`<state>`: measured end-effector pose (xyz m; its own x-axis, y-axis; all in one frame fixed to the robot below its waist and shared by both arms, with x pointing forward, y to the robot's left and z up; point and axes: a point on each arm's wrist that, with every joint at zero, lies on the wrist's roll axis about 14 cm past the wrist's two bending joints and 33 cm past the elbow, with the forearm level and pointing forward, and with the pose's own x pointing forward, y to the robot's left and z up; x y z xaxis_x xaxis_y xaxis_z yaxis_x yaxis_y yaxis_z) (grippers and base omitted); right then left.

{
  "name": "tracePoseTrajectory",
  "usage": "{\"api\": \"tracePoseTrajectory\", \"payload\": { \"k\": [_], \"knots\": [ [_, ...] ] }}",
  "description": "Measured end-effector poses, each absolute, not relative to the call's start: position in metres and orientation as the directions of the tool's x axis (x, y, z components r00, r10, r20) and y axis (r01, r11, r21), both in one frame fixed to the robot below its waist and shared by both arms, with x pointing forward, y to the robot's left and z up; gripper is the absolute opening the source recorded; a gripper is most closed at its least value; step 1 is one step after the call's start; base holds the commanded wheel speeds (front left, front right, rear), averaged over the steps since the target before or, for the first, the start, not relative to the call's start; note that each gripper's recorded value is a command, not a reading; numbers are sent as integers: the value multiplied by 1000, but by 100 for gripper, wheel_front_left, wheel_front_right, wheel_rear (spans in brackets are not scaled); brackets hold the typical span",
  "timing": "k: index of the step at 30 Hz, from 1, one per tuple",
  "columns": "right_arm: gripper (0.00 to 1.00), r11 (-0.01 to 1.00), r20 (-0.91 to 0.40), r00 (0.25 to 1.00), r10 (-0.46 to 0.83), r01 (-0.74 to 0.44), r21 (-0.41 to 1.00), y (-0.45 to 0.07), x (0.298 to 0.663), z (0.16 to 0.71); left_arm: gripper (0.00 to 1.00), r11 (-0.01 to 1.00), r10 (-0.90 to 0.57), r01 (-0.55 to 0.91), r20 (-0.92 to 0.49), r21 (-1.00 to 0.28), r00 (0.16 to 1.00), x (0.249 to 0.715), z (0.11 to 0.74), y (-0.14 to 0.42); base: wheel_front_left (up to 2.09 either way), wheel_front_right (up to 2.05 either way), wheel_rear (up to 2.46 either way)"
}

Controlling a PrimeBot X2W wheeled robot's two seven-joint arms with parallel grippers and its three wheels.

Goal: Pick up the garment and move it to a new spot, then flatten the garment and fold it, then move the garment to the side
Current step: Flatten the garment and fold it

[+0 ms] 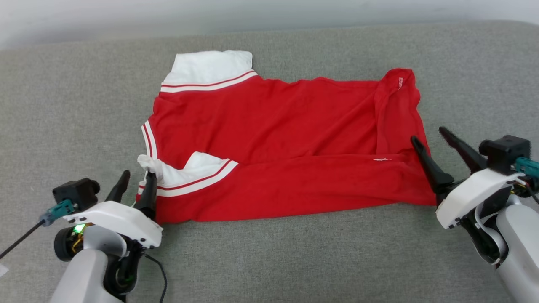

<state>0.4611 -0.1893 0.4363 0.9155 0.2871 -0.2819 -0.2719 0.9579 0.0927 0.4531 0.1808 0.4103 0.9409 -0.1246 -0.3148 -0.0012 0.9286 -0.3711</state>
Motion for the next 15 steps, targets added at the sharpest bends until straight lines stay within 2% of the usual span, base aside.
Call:
{"api": "tracePoseTrajectory", "payload": {
  "k": [3, 7, 15],
  "knots": [
    [100, 963, -99, 958, 271, -268, 40, -196, 458, 478, 100, 942, -127, 27, -283, -334, 951, 451, 433, 193, 0, 0, 0],
    [100, 968, -32, 968, 249, -248, 33, -200, 446, 496, 100, 952, -193, 102, -307, -290, 932, 447, 452, 193, 0, 0, 0],
    [100, 975, 20, 977, 214, -215, 47, -202, 422, 506, 100, 938, -344, 252, -566, -236, 749, 426, 445, 190, 0, 0, 0]
  ]
}}
